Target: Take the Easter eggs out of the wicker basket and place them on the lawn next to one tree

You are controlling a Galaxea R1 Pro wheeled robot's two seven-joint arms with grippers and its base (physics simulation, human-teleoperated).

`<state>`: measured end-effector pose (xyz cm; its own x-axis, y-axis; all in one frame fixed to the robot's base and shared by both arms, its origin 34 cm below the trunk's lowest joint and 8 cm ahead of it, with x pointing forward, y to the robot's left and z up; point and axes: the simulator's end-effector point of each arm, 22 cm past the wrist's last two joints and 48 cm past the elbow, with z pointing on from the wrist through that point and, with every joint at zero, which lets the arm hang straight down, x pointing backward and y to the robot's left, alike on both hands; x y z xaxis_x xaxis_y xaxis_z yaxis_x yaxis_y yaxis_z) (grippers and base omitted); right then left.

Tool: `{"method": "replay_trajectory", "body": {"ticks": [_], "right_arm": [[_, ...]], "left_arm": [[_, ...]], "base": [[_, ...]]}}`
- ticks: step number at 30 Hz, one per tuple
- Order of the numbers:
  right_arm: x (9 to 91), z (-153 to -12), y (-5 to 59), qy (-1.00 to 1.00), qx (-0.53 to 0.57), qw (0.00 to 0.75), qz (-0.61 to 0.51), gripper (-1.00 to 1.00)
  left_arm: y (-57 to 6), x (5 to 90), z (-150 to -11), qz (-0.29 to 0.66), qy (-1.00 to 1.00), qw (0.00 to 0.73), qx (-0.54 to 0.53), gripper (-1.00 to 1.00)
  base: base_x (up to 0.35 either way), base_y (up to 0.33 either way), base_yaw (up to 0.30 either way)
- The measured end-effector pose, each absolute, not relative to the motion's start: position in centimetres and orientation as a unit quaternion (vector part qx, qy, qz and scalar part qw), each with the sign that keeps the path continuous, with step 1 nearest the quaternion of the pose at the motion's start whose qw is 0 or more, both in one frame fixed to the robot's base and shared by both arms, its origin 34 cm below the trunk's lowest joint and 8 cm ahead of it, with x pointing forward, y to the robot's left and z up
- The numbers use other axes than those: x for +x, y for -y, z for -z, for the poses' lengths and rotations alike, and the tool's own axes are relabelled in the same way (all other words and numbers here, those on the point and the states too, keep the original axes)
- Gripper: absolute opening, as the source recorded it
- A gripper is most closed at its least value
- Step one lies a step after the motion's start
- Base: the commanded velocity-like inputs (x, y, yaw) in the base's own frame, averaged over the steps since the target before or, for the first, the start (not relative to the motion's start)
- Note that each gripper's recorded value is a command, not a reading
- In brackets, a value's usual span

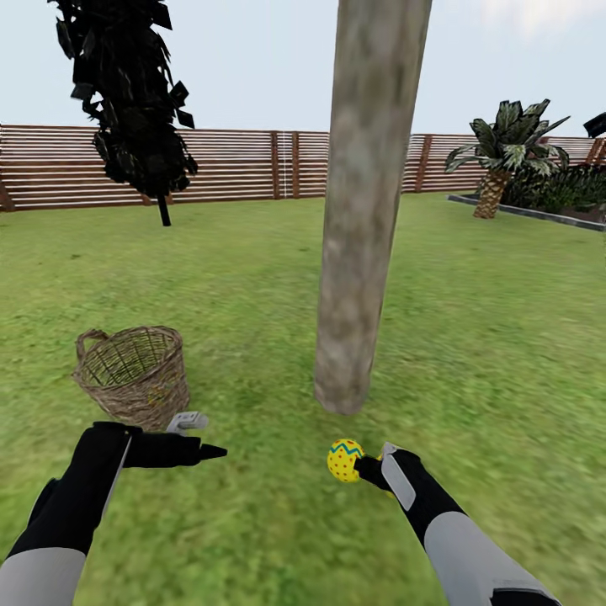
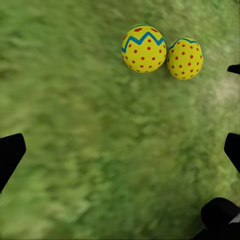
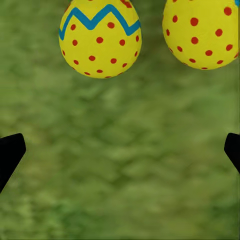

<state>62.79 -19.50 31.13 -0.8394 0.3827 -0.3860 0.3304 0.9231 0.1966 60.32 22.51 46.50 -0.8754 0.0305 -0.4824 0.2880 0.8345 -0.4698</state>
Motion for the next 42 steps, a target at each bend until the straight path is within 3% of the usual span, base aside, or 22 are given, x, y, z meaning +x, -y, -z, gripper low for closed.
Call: {"method": "replay_trajectory", "body": {"ticks": [13, 34, 42], "right_arm": [[63.3, -32.5, 19.3, -0.954, 0.185, 0.226, -0.064, 1.00], [63.6, -33.5, 18.6, -0.952, 0.183, 0.234, -0.070, 1.00], [64.0, -35.0, 18.1, -0.949, 0.181, 0.245, -0.075, 1.00]], "left_arm": [[-22.7, 60.4, -47.8, 0.274, -0.926, 0.245, 0.088, 1.00], [-24.0, 60.9, -49.1, 0.269, -0.922, 0.266, 0.075, 1.00], [-27.4, 62.0, -49.2, 0.192, -0.937, 0.286, 0.052, 1.00]], "base": [[-0.008, 0.000, 0.046], [-0.196, 0.098, 0.256], [-0.004, 0.002, 0.275]]}}
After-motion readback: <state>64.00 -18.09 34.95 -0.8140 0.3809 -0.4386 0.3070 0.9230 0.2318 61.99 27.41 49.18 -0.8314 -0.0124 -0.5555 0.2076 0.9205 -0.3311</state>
